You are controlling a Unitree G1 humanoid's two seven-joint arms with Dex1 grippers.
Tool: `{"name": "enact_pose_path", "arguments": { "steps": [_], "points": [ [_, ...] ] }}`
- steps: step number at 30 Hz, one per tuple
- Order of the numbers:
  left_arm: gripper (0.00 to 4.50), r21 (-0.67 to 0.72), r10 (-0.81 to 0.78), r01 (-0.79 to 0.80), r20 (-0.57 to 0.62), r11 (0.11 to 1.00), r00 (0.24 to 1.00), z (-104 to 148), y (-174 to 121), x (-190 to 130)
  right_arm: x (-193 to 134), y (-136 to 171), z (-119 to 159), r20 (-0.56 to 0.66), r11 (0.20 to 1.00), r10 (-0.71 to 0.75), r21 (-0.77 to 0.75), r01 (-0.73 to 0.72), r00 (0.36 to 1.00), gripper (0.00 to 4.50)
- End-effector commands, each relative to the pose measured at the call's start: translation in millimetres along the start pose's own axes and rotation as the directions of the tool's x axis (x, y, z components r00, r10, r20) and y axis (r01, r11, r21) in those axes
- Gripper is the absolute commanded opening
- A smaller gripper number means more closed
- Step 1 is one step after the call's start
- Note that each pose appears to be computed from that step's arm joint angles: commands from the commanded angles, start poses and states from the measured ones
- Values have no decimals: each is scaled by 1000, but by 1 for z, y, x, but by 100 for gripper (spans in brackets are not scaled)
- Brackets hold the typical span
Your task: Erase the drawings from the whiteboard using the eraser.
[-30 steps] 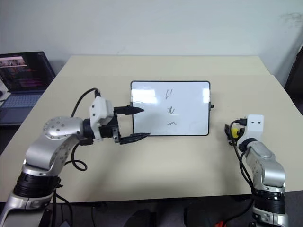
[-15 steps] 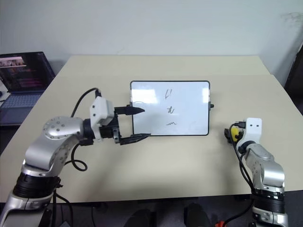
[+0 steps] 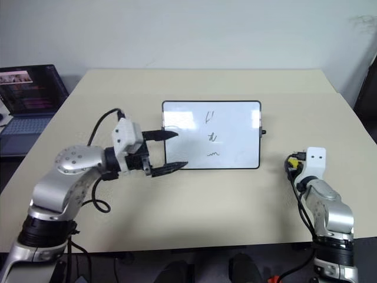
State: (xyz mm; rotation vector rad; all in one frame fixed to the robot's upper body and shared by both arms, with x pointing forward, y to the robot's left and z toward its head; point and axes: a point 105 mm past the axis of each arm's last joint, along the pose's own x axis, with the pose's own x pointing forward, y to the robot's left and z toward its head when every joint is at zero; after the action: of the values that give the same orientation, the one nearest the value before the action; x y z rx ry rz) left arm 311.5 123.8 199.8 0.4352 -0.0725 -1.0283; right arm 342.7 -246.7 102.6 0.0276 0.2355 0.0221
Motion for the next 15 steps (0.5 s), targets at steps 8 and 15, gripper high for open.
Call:
{"name": "enact_pose_path", "arguments": {
  "steps": [8, 15],
  "points": [
    [450, -55, 406, -406, -2, 912, 914, 4, 50, -13, -23, 121, 83, 385, 874, 423, -412, -257, 820, 136],
    [450, -94, 438, -437, -14, 894, 899, 2, 59, -14, 6, 187, 102, 387, 774, 554, -567, -283, 737, 136]
  ]
}}
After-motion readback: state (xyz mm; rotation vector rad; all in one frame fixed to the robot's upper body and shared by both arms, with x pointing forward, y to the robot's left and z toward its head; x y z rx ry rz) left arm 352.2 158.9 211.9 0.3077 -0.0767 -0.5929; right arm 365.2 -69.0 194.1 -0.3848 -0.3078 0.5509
